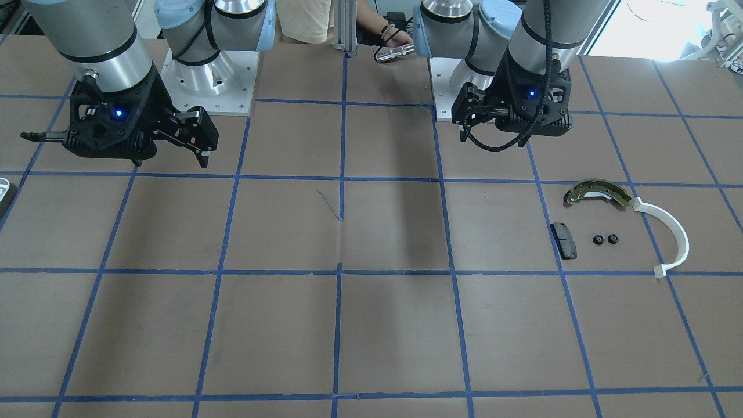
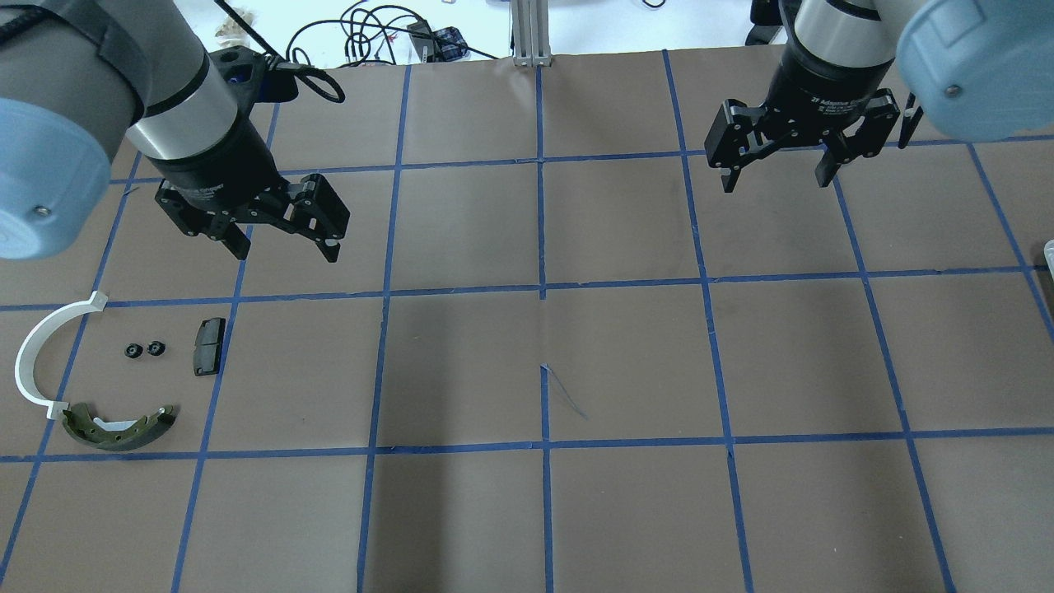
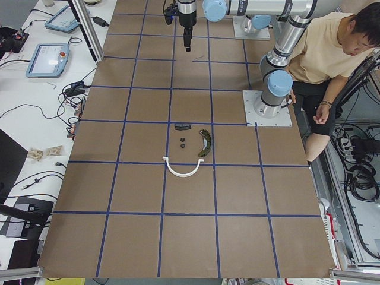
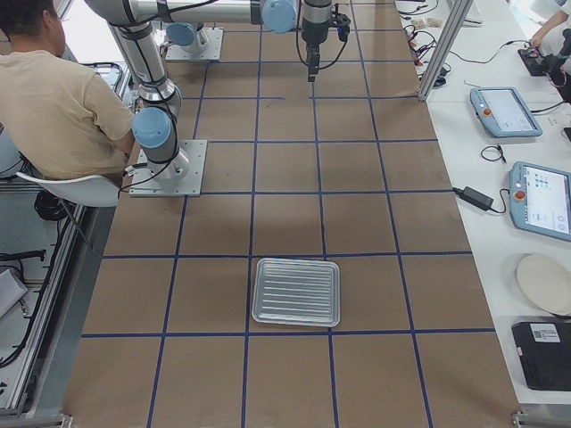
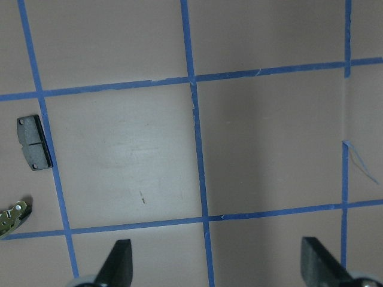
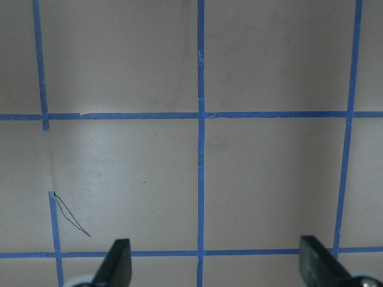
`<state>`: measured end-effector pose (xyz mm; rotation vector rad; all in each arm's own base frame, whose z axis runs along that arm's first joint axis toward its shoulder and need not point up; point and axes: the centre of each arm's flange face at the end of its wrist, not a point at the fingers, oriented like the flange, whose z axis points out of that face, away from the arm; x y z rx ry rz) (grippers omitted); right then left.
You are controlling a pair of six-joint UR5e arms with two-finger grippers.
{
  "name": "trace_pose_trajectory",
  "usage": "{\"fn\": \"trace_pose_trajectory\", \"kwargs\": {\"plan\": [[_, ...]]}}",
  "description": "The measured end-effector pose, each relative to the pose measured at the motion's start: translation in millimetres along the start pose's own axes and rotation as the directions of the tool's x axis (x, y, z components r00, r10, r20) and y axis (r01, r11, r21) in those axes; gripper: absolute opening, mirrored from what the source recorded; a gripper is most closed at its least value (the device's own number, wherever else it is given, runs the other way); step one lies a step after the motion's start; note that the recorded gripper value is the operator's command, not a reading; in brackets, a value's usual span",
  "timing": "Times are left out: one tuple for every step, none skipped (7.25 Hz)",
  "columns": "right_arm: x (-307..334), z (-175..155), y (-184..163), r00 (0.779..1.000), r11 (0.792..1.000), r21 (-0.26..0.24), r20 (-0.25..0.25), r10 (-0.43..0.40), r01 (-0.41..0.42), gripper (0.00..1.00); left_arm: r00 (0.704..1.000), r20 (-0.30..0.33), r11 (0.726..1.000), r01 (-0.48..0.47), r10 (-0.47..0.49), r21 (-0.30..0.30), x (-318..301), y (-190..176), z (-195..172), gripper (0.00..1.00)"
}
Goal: Place bearing gear from tray to pile
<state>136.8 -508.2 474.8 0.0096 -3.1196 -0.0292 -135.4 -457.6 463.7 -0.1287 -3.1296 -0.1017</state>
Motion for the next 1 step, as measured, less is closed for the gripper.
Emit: {"fn": "trace_pose_trajectory", "kwargs": {"plan": [[-0.1, 1.5, 0.4, 1.000, 1.000, -0.002, 0.000, 0.000, 0.000, 1.00, 1.000, -0.001, 1.000, 0.001, -0.001, 0.003, 0.0, 4.0, 5.1, 1.00]]}}
